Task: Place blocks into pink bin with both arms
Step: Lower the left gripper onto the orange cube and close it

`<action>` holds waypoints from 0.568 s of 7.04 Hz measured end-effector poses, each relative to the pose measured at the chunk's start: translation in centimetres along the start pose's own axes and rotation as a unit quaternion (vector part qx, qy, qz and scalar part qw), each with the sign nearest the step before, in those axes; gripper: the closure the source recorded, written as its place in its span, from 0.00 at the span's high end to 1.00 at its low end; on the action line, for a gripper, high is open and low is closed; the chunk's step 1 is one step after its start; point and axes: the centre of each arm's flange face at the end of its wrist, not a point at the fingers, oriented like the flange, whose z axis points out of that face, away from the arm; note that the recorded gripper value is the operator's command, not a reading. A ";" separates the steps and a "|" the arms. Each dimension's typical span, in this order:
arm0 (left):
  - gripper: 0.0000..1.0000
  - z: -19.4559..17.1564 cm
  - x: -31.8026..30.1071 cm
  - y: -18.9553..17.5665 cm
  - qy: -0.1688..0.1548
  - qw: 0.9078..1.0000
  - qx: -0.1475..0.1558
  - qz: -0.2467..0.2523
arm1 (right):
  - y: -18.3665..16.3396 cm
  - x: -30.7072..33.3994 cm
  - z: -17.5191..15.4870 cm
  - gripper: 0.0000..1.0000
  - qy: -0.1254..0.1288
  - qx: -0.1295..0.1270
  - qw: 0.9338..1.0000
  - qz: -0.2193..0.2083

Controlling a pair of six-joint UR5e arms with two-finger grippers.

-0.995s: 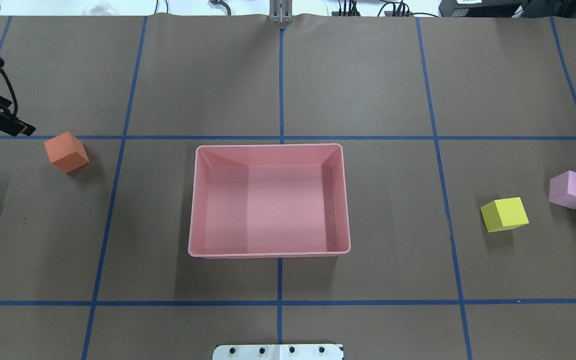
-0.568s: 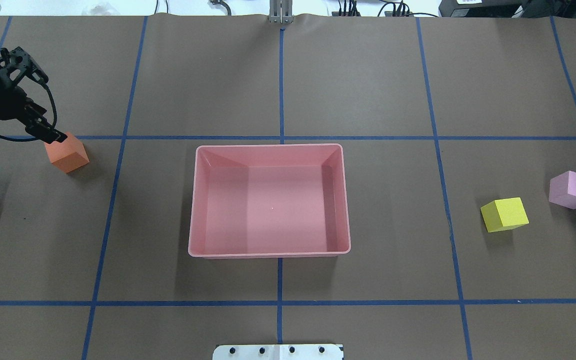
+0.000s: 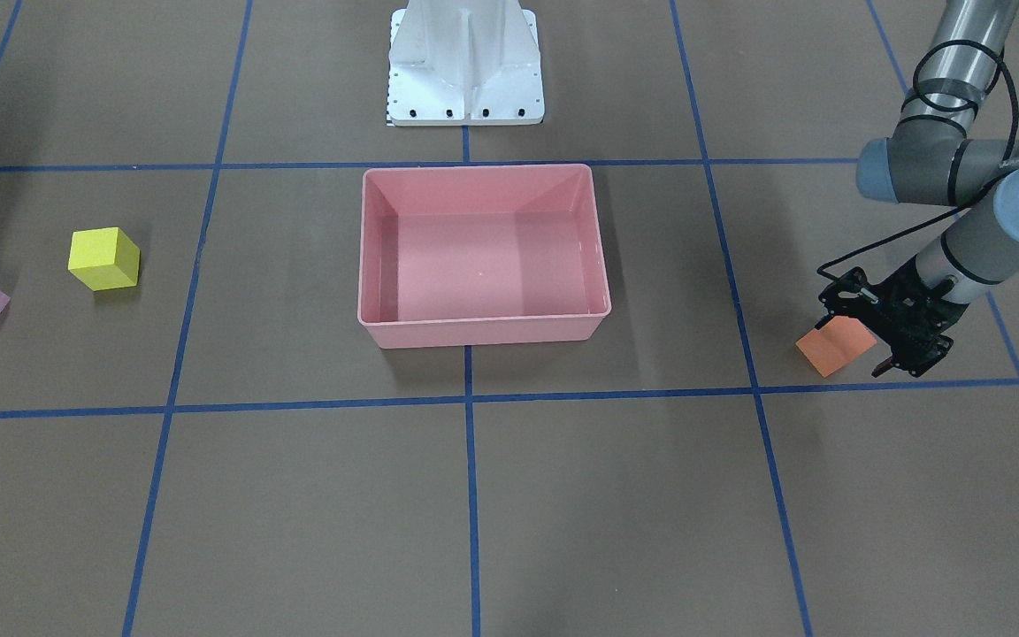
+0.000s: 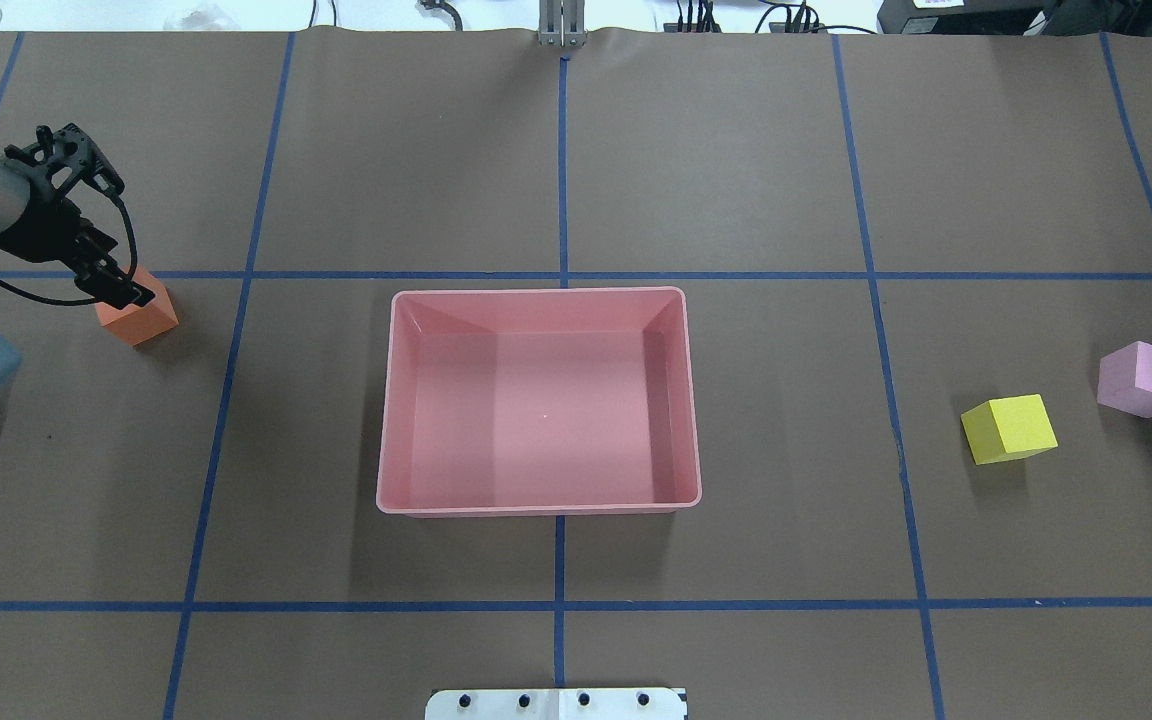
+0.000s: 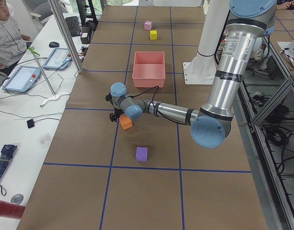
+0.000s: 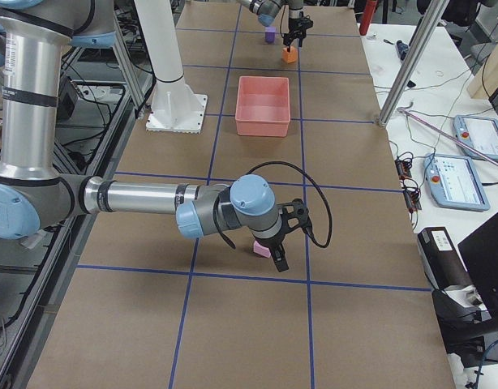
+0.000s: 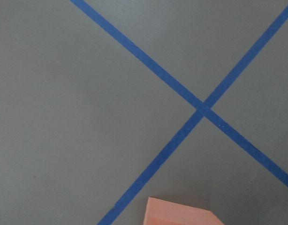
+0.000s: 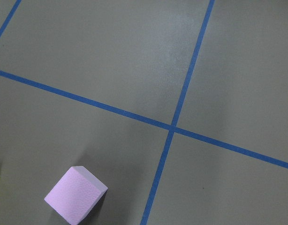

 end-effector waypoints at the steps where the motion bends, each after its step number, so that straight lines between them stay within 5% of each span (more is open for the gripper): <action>1: 1.00 0.3 0.2 0.2 0.002 1.000 -0.002 0.001 | 0.0 0.0 0.0 0.99 0.000 0.000 1.000 0.000; 4: 1.00 1.0 0.6 0.8 0.005 1.000 -0.010 0.002 | 0.0 0.0 0.0 1.00 0.001 0.000 1.000 0.002</action>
